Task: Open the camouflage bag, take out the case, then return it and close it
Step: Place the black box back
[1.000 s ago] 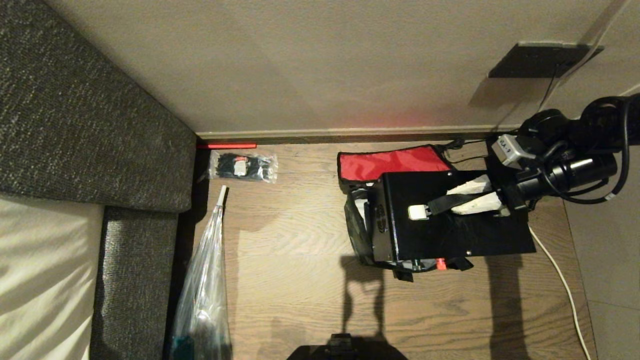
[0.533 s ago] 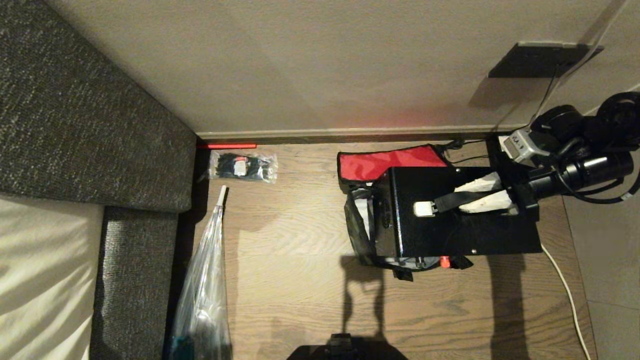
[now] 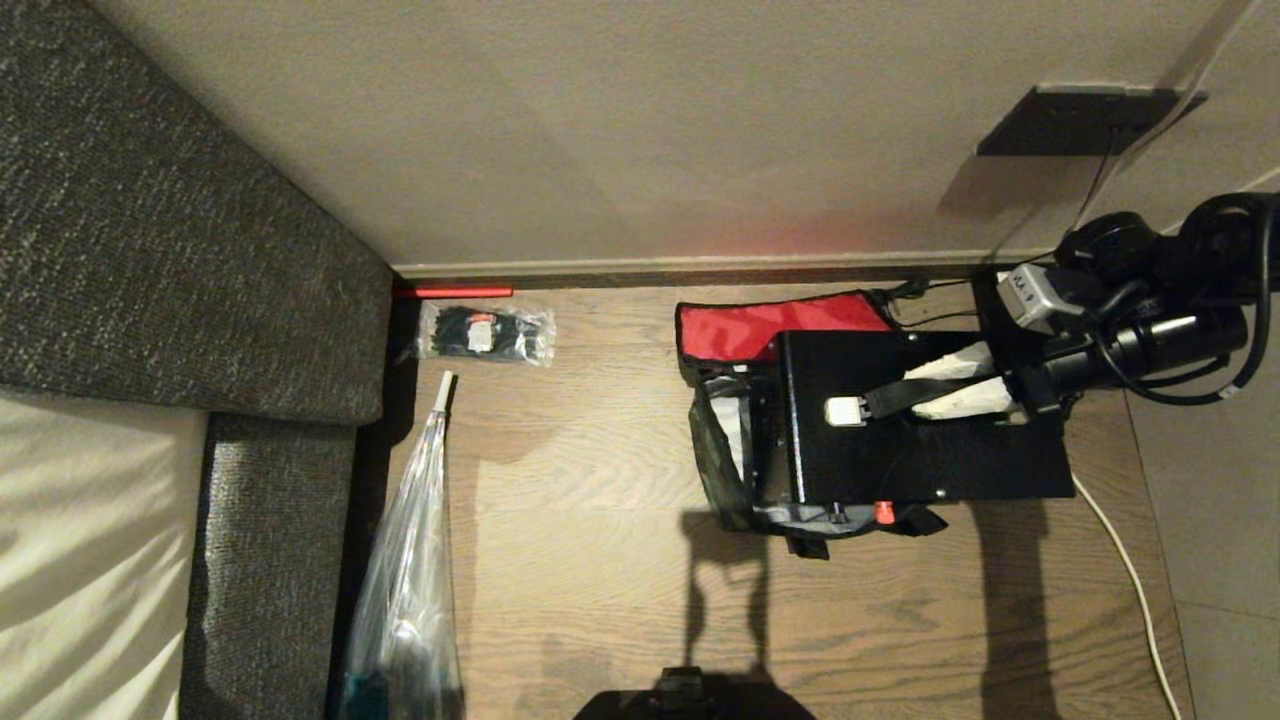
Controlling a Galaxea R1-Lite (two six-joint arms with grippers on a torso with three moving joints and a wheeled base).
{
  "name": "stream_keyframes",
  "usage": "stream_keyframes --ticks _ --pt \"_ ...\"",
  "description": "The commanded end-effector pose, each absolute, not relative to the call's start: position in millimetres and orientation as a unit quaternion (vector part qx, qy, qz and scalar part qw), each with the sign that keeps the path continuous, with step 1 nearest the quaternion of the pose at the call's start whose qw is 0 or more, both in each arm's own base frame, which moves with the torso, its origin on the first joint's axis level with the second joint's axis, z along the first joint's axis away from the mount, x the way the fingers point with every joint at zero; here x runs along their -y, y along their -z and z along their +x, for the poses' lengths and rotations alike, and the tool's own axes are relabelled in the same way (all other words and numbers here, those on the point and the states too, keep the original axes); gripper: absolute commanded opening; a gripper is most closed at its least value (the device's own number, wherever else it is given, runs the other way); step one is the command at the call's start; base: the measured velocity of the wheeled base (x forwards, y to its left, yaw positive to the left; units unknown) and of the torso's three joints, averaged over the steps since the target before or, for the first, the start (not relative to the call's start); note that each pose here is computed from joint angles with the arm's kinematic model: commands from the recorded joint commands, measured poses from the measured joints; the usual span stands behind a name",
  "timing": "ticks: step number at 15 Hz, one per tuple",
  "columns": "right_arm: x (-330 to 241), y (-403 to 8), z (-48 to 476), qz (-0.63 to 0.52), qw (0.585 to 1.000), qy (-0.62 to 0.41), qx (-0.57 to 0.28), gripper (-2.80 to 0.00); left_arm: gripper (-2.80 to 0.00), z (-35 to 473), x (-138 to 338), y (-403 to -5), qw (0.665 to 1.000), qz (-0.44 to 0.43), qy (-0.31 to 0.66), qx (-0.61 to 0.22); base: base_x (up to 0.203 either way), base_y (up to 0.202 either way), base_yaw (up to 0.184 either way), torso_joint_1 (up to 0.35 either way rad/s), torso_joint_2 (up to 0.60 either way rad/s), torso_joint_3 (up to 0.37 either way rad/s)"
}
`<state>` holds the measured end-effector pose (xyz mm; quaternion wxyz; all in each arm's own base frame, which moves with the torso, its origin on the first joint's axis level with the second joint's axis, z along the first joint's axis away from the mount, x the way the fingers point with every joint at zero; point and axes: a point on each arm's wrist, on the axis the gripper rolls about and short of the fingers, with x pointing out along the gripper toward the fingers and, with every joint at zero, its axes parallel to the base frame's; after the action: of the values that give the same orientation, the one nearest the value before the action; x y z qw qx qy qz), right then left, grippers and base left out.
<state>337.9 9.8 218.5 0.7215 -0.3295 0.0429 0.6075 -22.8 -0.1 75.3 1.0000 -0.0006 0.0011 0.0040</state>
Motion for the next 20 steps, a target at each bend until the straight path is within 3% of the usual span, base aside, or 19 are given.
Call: stream_keyframes --ticks 1,20 --pt "-10 -209 344 -0.322 0.719 -0.614 -0.048 -2.8 -2.8 -23 0 -75 1.0 -0.001 -0.005 -0.001 0.0 0.0 0.0 0.0 0.0 0.0" --pt "-69 -197 367 -0.309 0.684 -0.656 -0.071 -2.8 -2.8 -23 0 -75 1.0 -0.001 -0.005 -0.001 0.0 0.0 0.0 0.0 0.0 0.0"
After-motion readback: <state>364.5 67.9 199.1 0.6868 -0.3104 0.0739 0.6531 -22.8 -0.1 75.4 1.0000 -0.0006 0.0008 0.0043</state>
